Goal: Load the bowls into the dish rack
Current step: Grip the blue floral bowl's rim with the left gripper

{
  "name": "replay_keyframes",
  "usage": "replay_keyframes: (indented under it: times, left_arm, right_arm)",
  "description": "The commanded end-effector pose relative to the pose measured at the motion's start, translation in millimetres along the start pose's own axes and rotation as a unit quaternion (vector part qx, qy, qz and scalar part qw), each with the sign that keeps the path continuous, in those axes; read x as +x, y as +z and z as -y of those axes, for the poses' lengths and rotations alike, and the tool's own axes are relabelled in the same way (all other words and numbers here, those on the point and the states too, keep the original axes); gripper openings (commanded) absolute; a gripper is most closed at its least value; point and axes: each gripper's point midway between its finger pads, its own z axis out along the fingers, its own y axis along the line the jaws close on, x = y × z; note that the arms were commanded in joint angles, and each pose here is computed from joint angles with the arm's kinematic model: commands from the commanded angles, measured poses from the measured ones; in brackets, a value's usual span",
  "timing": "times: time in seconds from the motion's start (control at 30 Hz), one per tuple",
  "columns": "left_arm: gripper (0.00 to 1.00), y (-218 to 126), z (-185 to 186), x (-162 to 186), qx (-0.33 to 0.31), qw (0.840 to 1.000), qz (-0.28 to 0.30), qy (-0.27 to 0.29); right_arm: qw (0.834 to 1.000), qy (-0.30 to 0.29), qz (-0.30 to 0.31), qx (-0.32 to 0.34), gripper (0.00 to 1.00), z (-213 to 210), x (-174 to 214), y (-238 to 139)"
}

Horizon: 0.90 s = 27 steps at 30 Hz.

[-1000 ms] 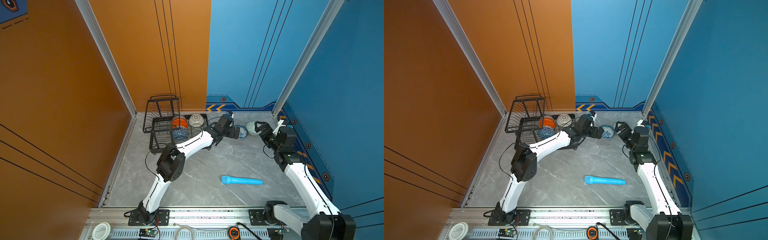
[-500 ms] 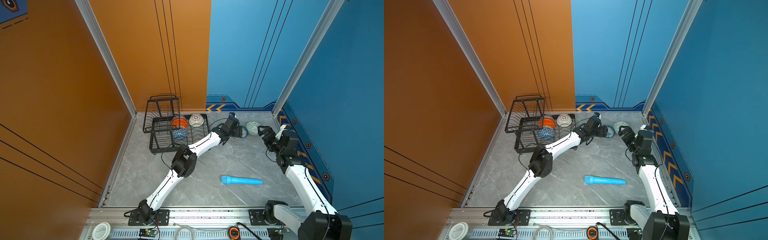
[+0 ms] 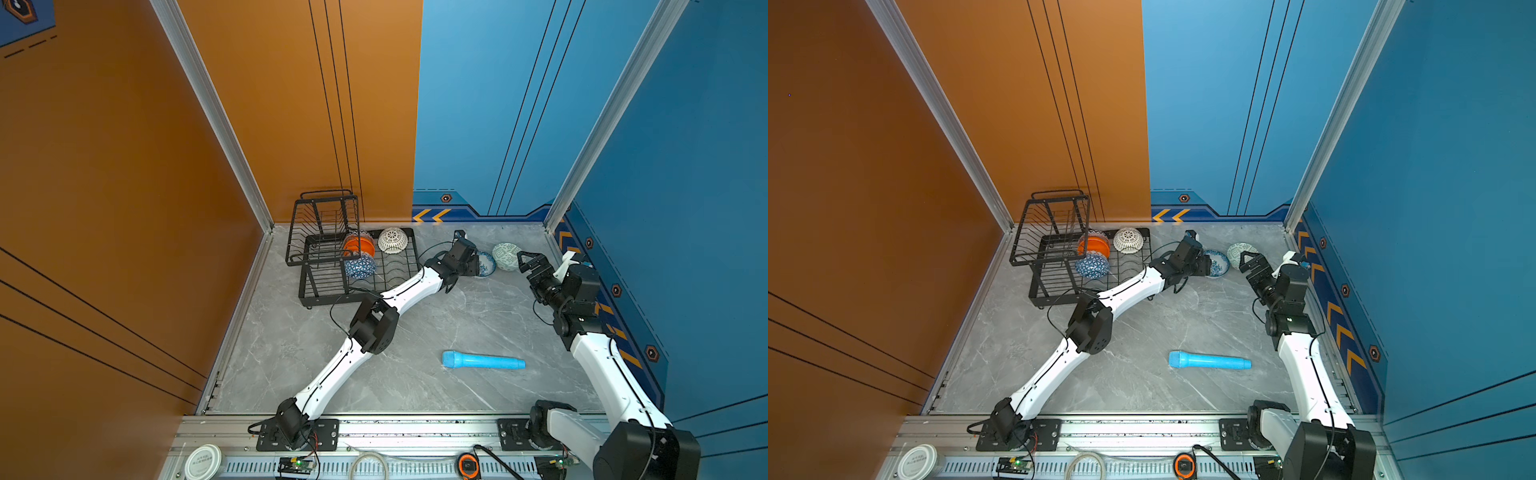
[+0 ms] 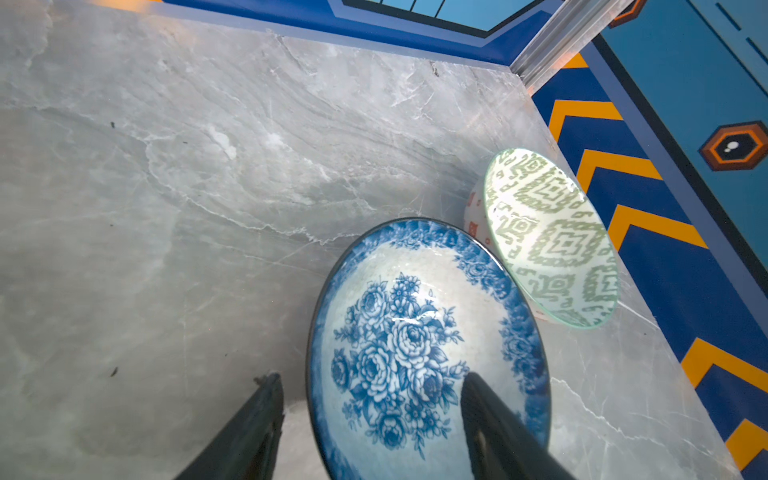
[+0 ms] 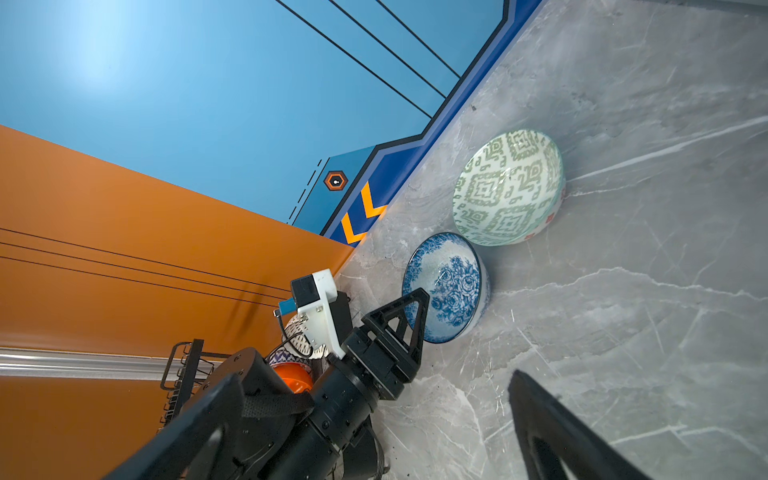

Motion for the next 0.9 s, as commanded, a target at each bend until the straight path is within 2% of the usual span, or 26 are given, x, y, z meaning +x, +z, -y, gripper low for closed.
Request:
replay_keyframes:
  times: [0.0, 0.13, 0.37, 0.5, 0.67, 0.87]
  left_arm:
    - [0.65, 6, -11, -4, -0.009, 1.000, 0.004, -0.014]
    - [0.58, 10, -12, 2, -0.006, 1.000, -0.003, -0.015]
    - [0.56, 13, -12, 7, 0.001, 1.000, -0.014, -0.025]
    - [0.52, 16, -12, 16, 0.004, 0.999, -0.026, -0.027]
    - [0.41, 17, -17, 22, -0.001, 0.999, -0.037, -0.030]
    - [0.24, 13, -14, 19, 0.001, 0.999, -0.038, -0.026]
  right_arm:
    - [1.000, 0.005, 0.015, -0.025, 1.00, -9, -7, -5]
    - [0.999, 0.008, 0.020, -0.029, 1.00, -11, -11, -4]
    - [0.999, 0.014, 0.021, -0.030, 1.00, -9, -11, -1]
    - [0.999, 0.022, 0.020, -0.033, 1.00, -6, -10, 1]
    - [0.999, 0.023, 0.018, -0.033, 1.00, -5, -9, 1]
    - [0.999, 0.022, 0.023, -0.033, 1.00, -6, -11, -1]
